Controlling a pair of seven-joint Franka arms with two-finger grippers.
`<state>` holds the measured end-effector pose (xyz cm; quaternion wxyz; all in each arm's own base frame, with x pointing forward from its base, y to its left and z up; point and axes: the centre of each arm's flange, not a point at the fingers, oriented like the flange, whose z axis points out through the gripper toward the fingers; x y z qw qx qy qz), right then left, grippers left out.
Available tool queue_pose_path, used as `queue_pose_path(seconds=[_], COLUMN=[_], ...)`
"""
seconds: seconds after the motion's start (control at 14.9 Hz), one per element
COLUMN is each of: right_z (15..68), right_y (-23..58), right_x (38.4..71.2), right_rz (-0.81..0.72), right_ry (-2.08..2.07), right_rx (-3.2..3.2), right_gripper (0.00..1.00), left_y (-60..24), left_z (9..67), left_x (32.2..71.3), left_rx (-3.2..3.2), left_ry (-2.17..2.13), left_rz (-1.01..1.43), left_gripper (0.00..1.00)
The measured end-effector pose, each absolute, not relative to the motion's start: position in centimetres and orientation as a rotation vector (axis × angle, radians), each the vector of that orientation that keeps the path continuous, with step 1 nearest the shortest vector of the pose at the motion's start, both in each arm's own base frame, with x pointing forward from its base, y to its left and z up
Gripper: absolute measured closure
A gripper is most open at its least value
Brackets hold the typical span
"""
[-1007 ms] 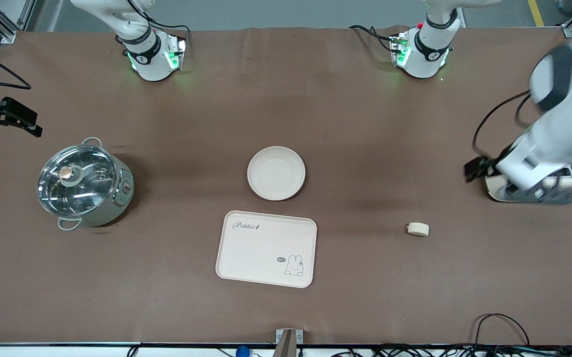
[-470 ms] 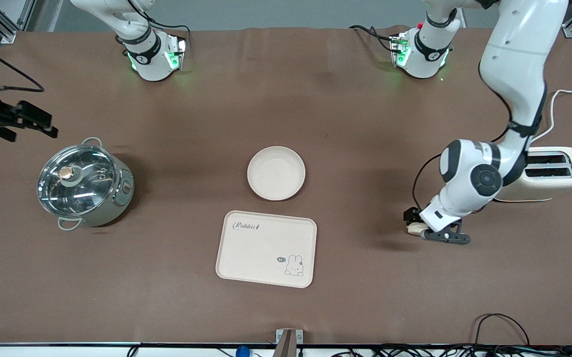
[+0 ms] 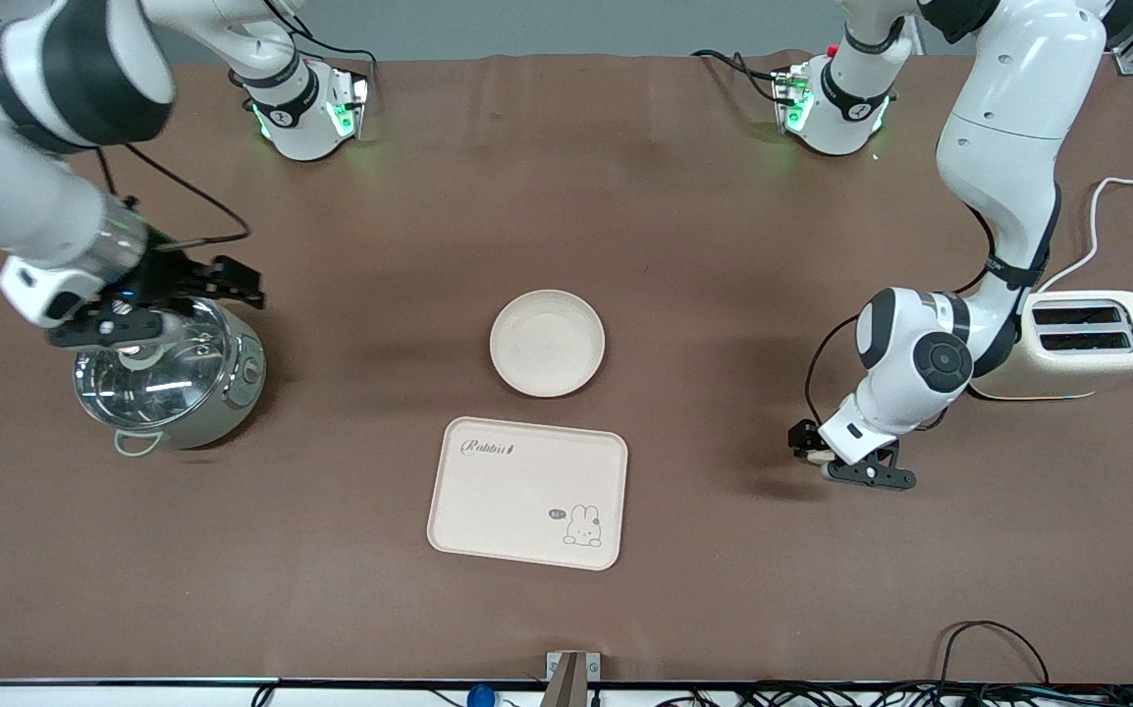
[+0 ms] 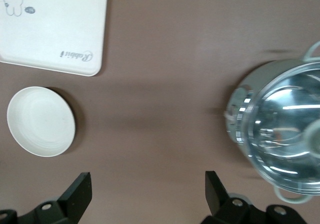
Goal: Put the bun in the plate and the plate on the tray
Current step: 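Carry the bun toward the plate while the right gripper reaches the plate, then set the bun on the plate while the right gripper grips the rim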
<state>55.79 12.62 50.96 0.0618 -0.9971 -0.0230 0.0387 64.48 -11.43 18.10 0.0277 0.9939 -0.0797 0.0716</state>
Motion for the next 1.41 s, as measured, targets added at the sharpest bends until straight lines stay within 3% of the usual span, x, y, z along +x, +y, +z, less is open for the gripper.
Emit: queue_pose_path(seconds=[0.27,0.54,0.94,1.41], right_z=[43.3,34.5,29.0,21.1], right_y=[20.8,23.4,26.8,30.1], right_x=[56.1,55.4,52.2,49.0], right_rz=[0.126,0.123,0.007,0.068], right_ry=[-0.019,0.071,0.102,0.136], right_rx=[-2.891,-2.839,-2.824,-2.845], right_gripper=[0.0,0.0,0.0,0.04], left_y=[-11.5,-13.2,-28.9,-47.1], left_z=[18.0,19.0,26.5,26.8], left_x=[64.4,64.6,61.7,50.3], left_rx=[3.067,3.032,2.927,2.877], left_ry=[-0.262,-0.416,-0.032,0.347], left_rz=[0.219,0.246,0.068,-0.082], left_gripper=[0.47,0.79,0.86,0.87])
